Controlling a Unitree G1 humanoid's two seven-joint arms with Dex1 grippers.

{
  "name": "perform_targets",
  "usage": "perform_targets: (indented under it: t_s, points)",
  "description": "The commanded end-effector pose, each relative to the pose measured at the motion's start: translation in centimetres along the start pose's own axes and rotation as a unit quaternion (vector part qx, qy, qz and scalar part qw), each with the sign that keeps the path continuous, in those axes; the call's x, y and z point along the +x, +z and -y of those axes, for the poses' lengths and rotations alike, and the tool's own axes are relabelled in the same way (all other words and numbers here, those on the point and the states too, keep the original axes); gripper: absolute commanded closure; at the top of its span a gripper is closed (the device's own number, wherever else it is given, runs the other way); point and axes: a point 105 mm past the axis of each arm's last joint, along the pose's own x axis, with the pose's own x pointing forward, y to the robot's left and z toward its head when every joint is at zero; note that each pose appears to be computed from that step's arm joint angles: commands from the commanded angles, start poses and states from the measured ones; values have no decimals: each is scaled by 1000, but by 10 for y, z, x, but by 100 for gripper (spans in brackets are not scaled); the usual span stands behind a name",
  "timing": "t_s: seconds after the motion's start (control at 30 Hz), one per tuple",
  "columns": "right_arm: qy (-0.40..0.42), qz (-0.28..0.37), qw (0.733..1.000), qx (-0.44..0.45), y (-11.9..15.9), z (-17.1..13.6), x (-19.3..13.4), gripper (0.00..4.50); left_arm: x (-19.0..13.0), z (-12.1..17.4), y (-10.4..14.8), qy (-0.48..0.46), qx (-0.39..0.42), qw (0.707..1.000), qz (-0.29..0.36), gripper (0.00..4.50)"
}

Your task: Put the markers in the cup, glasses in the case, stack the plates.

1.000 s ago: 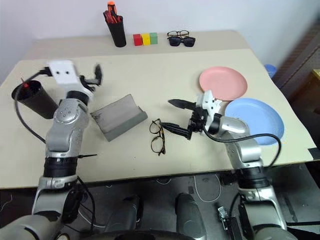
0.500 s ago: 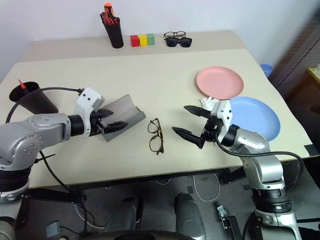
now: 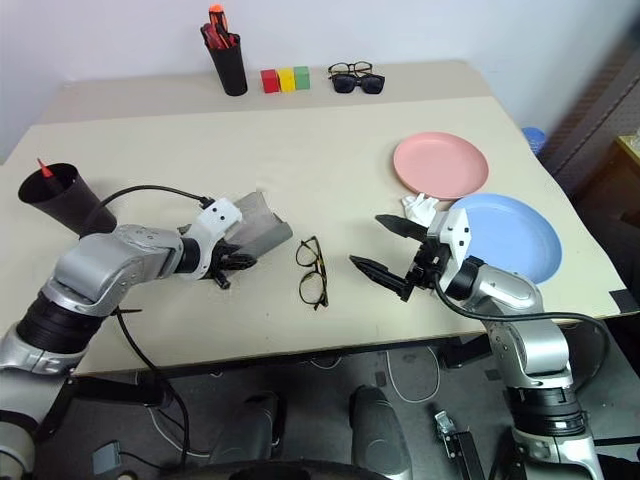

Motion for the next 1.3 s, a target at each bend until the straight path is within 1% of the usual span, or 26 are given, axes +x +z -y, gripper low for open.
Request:
perform_targets:
  t_s: [0.03, 0.13, 0.3, 0.37, 0.53, 0.57, 0.77, 0.97, 1.3]
  points:
    - [-7, 14, 999, -30, 13, 1, -4, 0, 2, 0, 0, -19, 37, 999, -4, 405]
    - [-13, 14, 999, -31, 13, 1, -5, 0, 1, 7, 5, -52, 86, 995, 8, 405]
    - [-19, 16, 999, -31, 12, 1, -5, 0, 3, 13, 6, -98, 172, 980, 13, 405]
    - [-21, 16, 999, -31, 12, 2, -5, 0, 5, 12, 5, -109, 191, 975, 12, 405]
    - [-24, 16, 999, -35, 12, 2, -5, 0, 12, 3, 10, -112, 206, 972, 6, 405]
    - [-24, 17, 999, -36, 13, 2, -5, 0, 13, 2, 12, -111, 207, 972, 7, 428]
    - [-28, 16, 999, -39, 14, 3, -5, 0, 13, -1, 18, -107, 204, 973, 16, 428]
    - [-27, 12, 999, -39, 14, 3, -5, 0, 17, 11, 20, -137, 229, 963, 26, 428]
    - [-19, 0, 999, -46, 15, 4, -6, 0, 38, 30, 47, -155, 245, 956, 48, 428]
